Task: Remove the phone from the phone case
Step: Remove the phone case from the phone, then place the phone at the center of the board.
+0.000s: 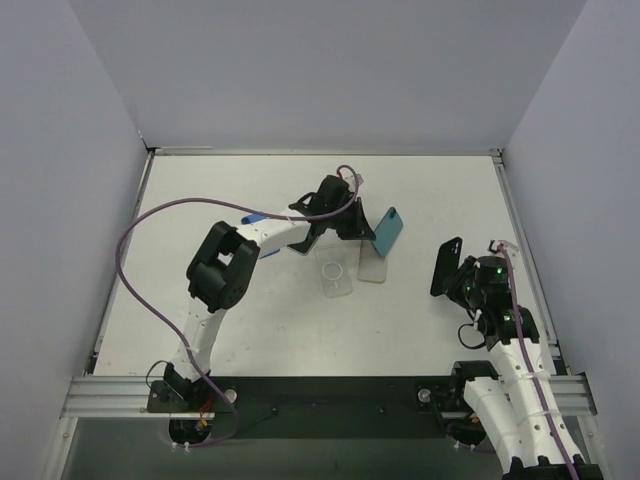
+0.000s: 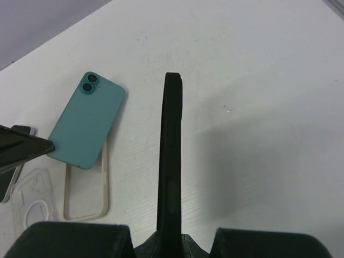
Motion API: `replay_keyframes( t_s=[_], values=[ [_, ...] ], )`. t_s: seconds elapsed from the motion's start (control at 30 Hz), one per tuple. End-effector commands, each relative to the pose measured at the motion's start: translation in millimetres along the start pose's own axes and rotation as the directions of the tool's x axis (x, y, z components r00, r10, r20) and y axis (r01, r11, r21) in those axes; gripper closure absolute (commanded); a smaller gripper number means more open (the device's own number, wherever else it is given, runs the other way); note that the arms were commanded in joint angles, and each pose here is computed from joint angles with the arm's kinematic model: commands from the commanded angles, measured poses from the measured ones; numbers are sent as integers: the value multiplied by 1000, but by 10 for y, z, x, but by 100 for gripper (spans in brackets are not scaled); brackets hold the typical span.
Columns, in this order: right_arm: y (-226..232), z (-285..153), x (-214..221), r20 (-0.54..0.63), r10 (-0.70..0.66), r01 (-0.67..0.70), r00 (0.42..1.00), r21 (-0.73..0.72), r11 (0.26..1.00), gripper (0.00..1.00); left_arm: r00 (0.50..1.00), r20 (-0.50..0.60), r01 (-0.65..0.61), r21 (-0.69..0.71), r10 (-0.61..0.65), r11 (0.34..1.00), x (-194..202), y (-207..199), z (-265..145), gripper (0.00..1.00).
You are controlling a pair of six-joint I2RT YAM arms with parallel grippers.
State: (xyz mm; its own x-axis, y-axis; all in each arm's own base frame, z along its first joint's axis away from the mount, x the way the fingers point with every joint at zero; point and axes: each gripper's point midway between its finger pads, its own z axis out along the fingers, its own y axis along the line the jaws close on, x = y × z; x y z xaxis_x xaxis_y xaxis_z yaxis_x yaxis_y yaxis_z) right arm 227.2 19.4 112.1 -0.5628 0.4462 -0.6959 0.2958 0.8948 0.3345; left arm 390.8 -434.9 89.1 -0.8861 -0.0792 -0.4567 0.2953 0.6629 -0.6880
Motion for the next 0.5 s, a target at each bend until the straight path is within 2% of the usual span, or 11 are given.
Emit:
replay_keyframes(
  t_s=[0.0, 0.33, 0.47],
  values=[
    [-62, -90, -220, 76, 35, -40, 997, 65, 997, 100, 999, 32, -26, 169, 20, 985, -74, -587, -51, 100],
    [-28, -105, -240, 74, 61, -65, 995, 56, 996, 100, 998, -13, 66, 256, -65, 964, 73, -860, 439, 100],
    [-83, -75, -156, 48, 74, -78, 996, 81, 994, 100, 998, 3, 61, 204, -62, 977, 54, -812, 650, 100]
  ],
)
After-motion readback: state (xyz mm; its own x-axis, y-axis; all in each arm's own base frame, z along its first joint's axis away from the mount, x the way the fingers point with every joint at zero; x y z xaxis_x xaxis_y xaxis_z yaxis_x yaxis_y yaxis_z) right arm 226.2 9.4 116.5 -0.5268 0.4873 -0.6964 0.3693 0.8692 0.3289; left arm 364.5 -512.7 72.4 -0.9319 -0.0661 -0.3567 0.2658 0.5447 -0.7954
